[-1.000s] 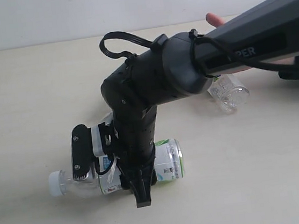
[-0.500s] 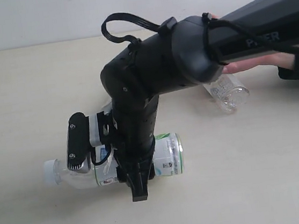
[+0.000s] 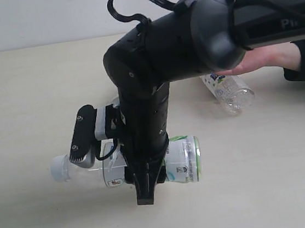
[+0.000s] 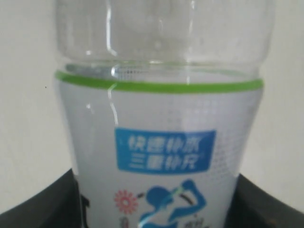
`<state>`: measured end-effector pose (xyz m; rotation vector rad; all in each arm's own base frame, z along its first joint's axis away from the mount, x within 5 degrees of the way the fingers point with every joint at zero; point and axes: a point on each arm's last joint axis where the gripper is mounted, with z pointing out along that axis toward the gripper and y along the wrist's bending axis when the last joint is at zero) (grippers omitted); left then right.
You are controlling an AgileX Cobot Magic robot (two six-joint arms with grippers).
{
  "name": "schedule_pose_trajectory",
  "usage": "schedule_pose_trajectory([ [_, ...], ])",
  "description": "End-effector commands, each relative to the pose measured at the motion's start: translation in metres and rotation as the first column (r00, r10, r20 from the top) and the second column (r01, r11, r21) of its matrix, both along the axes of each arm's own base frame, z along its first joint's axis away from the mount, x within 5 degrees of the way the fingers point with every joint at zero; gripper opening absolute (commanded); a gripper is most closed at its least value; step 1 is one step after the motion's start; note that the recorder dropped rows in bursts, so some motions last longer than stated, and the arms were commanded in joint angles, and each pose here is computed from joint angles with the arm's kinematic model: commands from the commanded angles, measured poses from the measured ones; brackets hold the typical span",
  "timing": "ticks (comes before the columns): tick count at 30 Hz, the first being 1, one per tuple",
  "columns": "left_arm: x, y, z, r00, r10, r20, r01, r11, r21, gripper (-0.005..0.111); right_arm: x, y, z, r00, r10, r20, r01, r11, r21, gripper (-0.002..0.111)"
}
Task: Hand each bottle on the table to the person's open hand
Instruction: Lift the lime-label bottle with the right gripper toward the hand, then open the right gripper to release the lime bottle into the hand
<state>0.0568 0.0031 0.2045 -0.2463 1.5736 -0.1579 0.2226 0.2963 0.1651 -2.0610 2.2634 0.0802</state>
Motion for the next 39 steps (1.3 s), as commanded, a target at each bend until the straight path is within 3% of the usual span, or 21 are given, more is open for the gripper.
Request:
schedule_pose_trajectory([
  [1, 0.0, 0.0, 0.0, 1.0, -0.006, 0.009, 0.006, 1.0, -0.004, 0.002, -0.003, -0.002, 0.021, 0.996, -0.084, 0.017, 0.083, 0.996, 0.042, 0.0],
  [5, 0.0, 0.0, 0.0, 1.0, -0.006, 0.009, 0.006, 1.0, -0.004, 0.002, -0.005, -0.005, 0.034, 0.991, -0.131, 0.021, 0.129, 0.99, 0.063, 0.0],
  [13, 0.0, 0.0, 0.0, 1.0, -0.006, 0.009, 0.006, 1.0, -0.004, 0.002, 0.022, -0.045, 0.064, 0.91, -0.411, 0.062, 0.407, 0.911, 0.064, 0.0],
  [20, 0.0, 0.0, 0.0, 1.0, -0.006, 0.009, 0.006, 1.0, -0.004, 0.002, 0.068, -0.109, 0.106, 0.745, -0.666, 0.021, 0.662, 0.743, 0.096, 0.0],
  [25, 0.0, 0.0, 0.0, 1.0, -0.006, 0.009, 0.006, 1.0, -0.004, 0.002, 0.094, -0.136, 0.137, 0.656, -0.754, 0.03, 0.743, 0.652, 0.155, 0.0],
  [32, 0.0, 0.0, 0.0, 1.0, -0.006, 0.009, 0.006, 1.0, -0.004, 0.002, 0.126, -0.174, 0.148, 0.46, -0.885, -0.071, 0.875, 0.438, 0.208, 0.0],
  [35, 0.0, 0.0, 0.0, 1.0, -0.006, 0.009, 0.006, 1.0, -0.004, 0.002, 0.134, -0.184, 0.138, 0.418, -0.901, -0.115, 0.9, 0.394, 0.185, 0.0],
  [39, 0.0, 0.0, 0.0, 1.0, -0.006, 0.009, 0.006, 1.0, -0.004, 0.002, 0.139, -0.184, 0.128, 0.408, -0.904, -0.129, 0.908, 0.386, 0.162, 0.0],
])
